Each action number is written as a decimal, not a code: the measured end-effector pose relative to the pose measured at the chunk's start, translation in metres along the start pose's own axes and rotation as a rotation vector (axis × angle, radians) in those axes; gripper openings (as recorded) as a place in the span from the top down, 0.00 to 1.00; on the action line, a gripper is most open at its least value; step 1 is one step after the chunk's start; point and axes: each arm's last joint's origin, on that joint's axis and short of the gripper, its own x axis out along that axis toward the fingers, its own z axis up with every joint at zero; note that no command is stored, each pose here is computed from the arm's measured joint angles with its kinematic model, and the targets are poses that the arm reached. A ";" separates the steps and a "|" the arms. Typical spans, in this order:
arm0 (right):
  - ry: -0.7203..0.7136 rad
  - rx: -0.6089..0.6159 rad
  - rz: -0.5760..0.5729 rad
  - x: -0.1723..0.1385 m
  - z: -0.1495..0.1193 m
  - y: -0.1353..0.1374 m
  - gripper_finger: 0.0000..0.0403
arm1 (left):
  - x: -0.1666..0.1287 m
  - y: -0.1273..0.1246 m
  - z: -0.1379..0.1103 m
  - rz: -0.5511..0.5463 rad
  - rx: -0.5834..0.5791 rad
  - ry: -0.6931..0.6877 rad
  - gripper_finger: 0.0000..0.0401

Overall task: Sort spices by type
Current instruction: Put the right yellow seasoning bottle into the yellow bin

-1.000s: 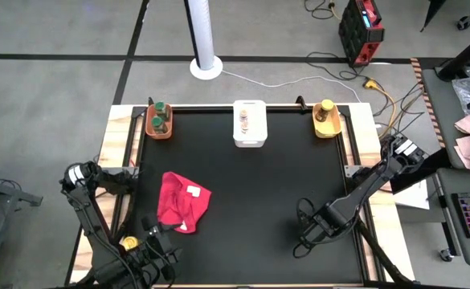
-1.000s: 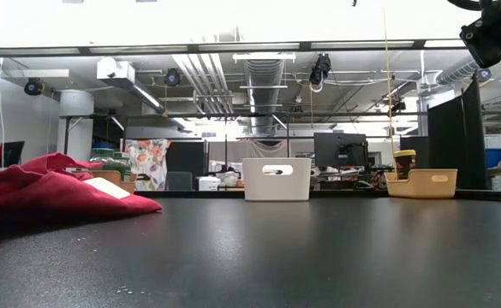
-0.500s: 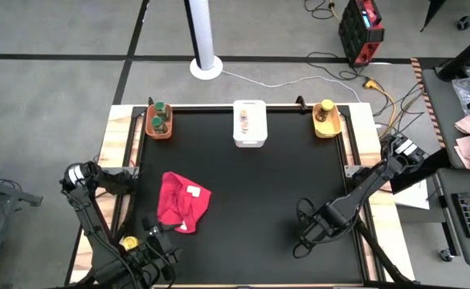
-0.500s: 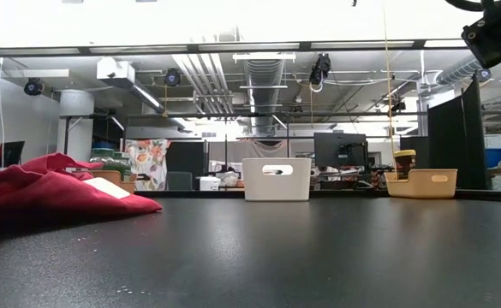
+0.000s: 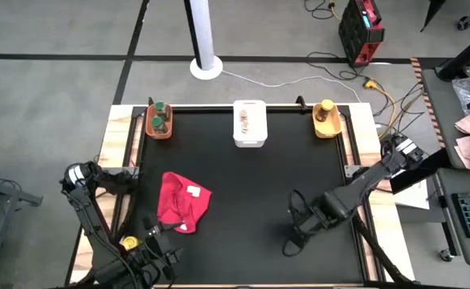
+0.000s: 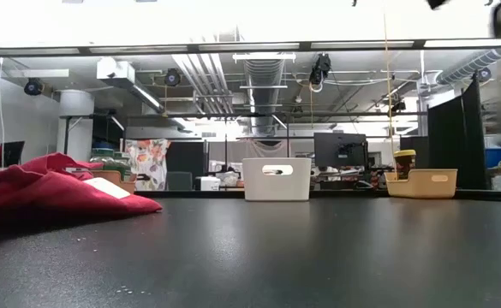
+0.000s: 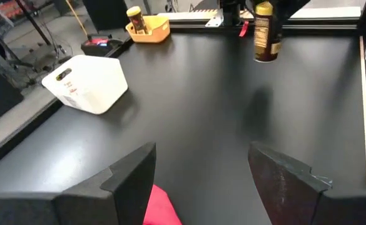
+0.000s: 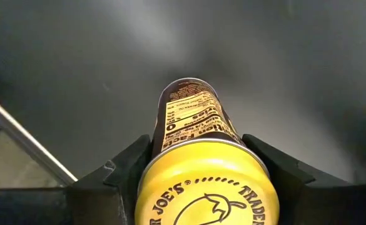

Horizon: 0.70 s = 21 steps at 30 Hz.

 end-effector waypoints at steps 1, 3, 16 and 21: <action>-0.016 -0.012 0.014 -0.005 0.007 0.001 0.48 | 0.000 0.000 0.000 0.000 0.004 -0.001 0.41; -0.043 -0.029 0.029 -0.016 0.024 0.002 0.48 | 0.001 0.000 0.000 0.001 0.011 -0.001 0.41; -0.130 -0.037 -0.098 -0.077 0.134 -0.060 0.48 | 0.001 0.000 0.000 0.002 0.031 -0.001 0.41; -0.110 0.000 -0.141 -0.088 0.161 -0.098 0.48 | 0.001 0.000 0.000 0.001 0.040 -0.001 0.41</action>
